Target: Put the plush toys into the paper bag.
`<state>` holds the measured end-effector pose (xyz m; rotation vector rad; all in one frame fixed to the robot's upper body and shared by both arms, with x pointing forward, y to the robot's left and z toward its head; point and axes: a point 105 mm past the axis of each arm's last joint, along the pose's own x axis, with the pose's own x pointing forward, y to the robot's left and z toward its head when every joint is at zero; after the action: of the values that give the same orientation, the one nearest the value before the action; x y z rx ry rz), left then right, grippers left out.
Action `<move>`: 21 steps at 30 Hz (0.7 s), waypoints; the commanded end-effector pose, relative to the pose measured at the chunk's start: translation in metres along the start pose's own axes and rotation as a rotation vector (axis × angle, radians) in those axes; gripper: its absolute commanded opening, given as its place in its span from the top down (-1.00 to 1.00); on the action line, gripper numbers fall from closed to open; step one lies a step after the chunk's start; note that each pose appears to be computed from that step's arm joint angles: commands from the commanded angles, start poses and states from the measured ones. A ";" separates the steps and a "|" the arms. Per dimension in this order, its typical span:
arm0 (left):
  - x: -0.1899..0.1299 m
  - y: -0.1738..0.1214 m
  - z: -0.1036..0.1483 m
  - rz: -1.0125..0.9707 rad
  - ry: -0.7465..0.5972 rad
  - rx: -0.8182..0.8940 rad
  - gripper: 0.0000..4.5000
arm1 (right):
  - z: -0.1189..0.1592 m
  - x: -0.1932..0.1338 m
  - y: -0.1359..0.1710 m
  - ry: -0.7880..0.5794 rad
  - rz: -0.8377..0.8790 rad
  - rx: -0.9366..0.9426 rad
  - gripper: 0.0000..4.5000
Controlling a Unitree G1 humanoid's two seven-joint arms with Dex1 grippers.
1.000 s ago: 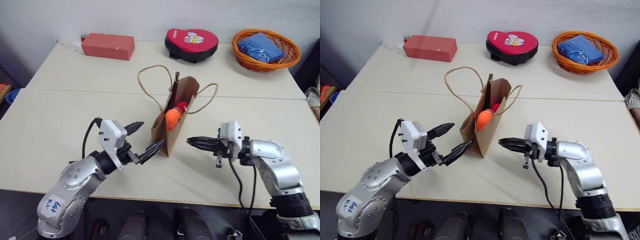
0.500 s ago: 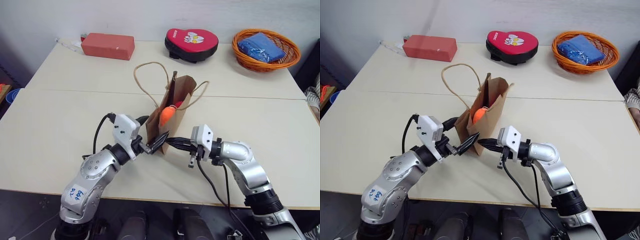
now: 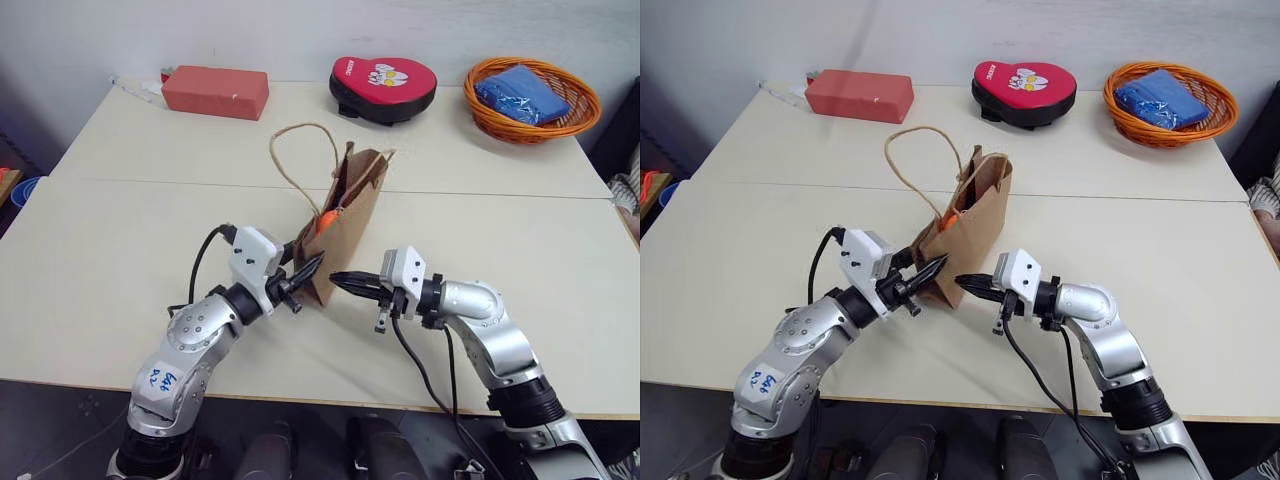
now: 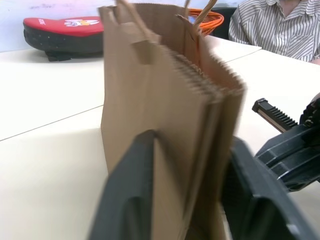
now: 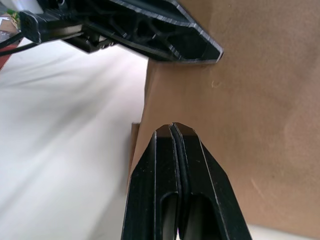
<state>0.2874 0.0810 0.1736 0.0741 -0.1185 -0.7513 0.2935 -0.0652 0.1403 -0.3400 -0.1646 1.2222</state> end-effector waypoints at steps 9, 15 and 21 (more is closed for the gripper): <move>-0.068 0.036 0.022 -0.484 0.120 0.084 0.99 | 0.014 -0.078 -0.014 0.047 -0.114 -0.062 1.00; -0.054 0.046 0.042 -0.677 -0.051 0.158 0.99 | 0.025 -0.122 -0.013 0.062 -0.156 -0.075 1.00; -0.025 0.060 0.023 -0.881 0.061 0.097 0.99 | 0.020 -0.169 0.000 0.163 -0.182 -0.092 1.00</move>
<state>0.3061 0.1443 0.2013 0.2437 -0.0660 -1.5642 0.2340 -0.2163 0.1549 -0.4558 -0.0553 1.0188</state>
